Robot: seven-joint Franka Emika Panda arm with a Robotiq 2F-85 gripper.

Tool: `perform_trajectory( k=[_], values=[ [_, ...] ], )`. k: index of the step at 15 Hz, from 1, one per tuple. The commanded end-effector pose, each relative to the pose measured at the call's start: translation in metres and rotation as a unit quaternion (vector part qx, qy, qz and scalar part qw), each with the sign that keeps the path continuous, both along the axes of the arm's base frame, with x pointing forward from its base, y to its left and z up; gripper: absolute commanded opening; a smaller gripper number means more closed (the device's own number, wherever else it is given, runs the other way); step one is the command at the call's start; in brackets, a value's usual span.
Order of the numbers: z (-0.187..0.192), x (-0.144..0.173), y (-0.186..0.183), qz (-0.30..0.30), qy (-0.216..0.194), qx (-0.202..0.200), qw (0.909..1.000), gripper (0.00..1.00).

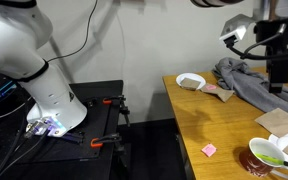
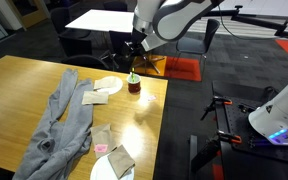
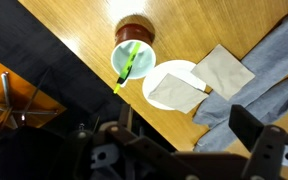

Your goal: Take the pen out of the mug and put it on the table

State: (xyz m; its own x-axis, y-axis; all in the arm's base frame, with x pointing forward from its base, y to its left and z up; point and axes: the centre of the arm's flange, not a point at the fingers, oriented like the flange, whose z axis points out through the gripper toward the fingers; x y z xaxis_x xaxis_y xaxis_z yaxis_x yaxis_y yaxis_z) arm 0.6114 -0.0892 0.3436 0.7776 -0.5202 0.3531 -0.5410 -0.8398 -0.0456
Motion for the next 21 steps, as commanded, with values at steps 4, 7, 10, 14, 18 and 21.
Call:
perform_trajectory(
  k=[4, 7, 10, 14, 18, 21],
  values=[
    [-0.028, 0.028, -0.003, -0.075, -0.017, -0.034, 0.9964, 1.0],
    [-0.047, 0.036, -0.004, -0.095, -0.024, -0.035, 0.9946, 1.0],
    [-0.066, 0.042, -0.005, -0.11, -0.035, -0.043, 0.9924, 1.0],
    [-0.092, 0.044, -0.011, -0.129, -0.052, -0.056, 0.9886, 1.0],
    [-0.115, 0.043, -0.02, -0.154, -0.06, -0.071, 0.9838, 1.0],
    [-0.131, 0.043, -0.029, -0.176, -0.058, -0.086, 0.9789, 1.0]
  ],
)
